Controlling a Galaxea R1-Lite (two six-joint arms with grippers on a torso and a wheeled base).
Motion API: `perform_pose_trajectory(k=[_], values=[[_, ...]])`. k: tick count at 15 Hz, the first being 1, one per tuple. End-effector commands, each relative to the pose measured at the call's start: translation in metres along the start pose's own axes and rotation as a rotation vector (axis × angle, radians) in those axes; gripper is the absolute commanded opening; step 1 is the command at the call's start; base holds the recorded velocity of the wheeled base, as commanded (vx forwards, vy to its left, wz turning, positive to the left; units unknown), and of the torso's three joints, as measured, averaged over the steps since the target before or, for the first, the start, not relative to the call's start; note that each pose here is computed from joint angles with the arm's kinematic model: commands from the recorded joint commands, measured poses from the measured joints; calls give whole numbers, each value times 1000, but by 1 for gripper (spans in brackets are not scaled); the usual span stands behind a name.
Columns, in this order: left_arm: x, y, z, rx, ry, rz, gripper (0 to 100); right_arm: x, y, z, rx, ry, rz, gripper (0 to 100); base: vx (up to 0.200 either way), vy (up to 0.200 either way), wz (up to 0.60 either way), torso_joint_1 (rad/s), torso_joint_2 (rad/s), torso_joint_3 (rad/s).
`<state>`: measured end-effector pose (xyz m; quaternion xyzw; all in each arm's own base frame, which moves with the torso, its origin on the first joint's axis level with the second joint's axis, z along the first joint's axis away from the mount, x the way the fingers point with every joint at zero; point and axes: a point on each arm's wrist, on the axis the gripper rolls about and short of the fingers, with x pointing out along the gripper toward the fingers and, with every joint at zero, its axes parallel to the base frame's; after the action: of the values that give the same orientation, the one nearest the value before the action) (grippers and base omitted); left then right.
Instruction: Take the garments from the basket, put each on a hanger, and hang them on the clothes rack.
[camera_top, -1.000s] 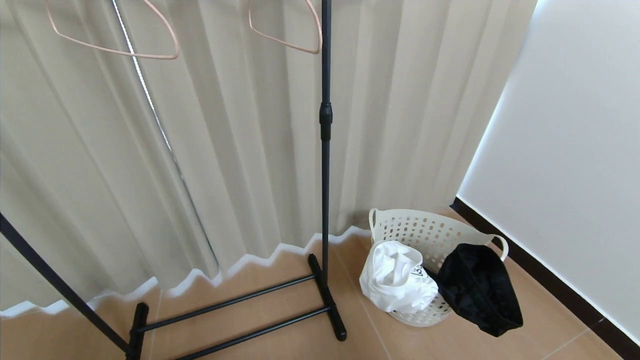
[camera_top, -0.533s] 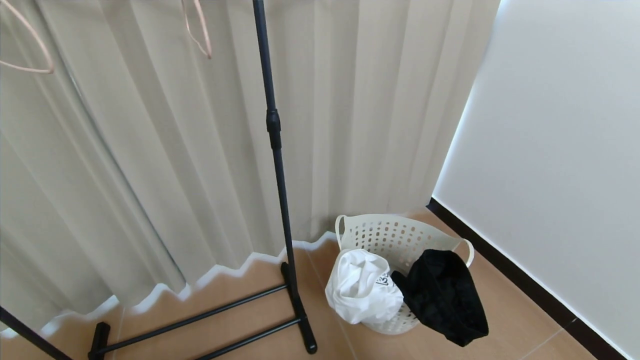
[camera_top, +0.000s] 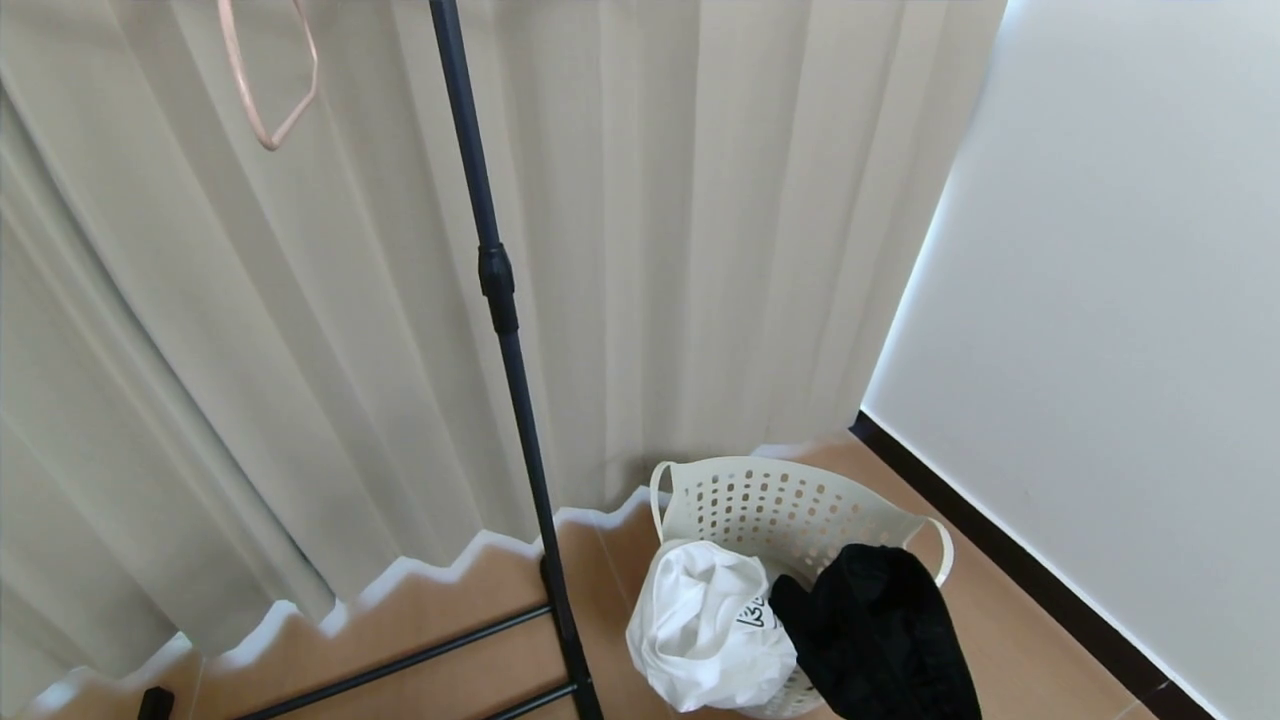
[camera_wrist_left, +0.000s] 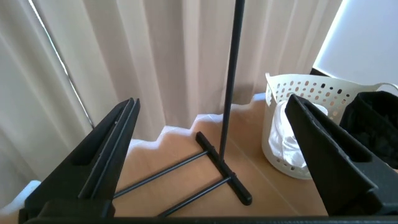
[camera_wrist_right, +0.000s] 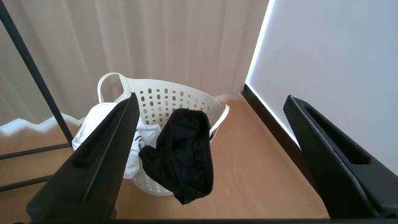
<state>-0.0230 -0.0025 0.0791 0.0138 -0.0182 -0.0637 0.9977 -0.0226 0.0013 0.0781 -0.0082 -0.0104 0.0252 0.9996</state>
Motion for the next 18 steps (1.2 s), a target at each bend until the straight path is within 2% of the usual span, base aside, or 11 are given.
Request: perform_pose_trajectory(k=[1, 6, 18], values=[[0, 0, 0, 0, 0, -1, 100, 0, 0, 0, -1, 0, 0, 100, 0, 0, 0, 0, 0, 0], [0, 0, 0, 0, 0, -3, 100, 0, 0, 0, -1, 0, 0, 100, 0, 0, 0, 2, 2, -38], [0, 0, 0, 0, 0, -3, 100, 0, 0, 0, -1, 0, 2, 100, 0, 0, 0, 4, 2, -193]])
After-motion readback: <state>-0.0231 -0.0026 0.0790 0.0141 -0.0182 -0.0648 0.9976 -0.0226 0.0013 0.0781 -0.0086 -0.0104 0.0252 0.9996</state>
